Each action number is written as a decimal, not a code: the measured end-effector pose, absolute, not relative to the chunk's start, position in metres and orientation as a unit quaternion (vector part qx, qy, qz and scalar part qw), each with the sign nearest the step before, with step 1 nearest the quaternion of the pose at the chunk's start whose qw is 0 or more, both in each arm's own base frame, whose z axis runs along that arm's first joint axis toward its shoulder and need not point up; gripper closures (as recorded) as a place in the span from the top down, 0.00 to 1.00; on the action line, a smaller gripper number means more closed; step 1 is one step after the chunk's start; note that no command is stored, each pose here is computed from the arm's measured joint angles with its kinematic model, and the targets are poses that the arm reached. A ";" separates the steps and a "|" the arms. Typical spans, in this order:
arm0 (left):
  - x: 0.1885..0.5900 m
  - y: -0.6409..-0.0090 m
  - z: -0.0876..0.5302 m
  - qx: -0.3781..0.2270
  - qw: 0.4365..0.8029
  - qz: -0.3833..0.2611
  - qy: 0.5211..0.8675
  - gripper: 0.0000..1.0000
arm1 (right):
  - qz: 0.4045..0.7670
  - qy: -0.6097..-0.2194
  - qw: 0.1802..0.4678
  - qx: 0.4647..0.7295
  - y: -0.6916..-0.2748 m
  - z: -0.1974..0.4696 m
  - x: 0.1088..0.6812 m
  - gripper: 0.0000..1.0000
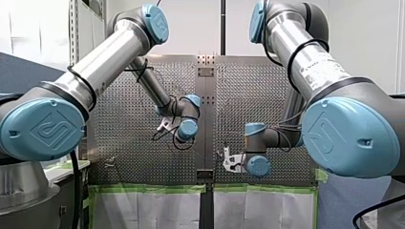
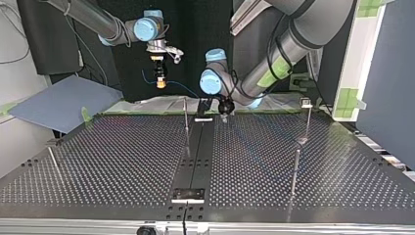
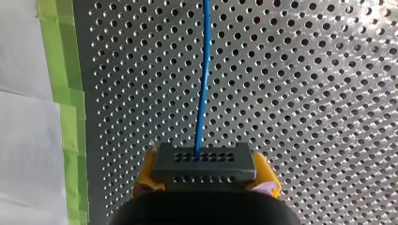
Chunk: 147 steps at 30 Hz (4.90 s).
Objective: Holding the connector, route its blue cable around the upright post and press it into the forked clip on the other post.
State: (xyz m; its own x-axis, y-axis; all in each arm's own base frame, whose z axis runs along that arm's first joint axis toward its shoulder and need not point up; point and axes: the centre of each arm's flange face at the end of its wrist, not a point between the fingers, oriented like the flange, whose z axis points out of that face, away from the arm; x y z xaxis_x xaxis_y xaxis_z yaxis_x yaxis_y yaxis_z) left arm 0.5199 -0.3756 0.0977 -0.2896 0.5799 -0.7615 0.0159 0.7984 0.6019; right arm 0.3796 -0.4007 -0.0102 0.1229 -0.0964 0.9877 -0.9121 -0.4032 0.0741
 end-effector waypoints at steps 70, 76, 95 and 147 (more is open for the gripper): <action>0.491 -0.442 0.000 0.124 0.558 -0.034 0.820 1.00 | 0.573 -0.347 0.347 0.656 -0.402 -0.007 0.390 0.00; 0.493 -0.440 0.001 0.090 0.563 -0.042 0.820 1.00 | 0.582 -0.344 0.340 0.653 -0.406 -0.007 0.390 0.00; 0.489 -0.437 -0.007 0.040 0.586 -0.077 0.805 0.46 | 0.580 -0.344 0.333 0.660 -0.406 -0.012 0.388 0.00; 0.458 -0.465 -0.008 0.026 0.645 -0.076 0.760 0.00 | 0.567 -0.346 0.342 0.664 -0.424 -0.041 0.381 0.00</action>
State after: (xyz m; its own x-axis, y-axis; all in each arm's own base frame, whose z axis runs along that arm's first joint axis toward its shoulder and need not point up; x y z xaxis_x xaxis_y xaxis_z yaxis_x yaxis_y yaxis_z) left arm 0.4583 -0.4647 -0.0084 -0.1671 -0.0580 -0.9842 0.1378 0.9871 -0.0815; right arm 0.3811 -0.4242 -0.0408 0.1171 -0.0719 0.9905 -0.8484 -0.5257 0.0622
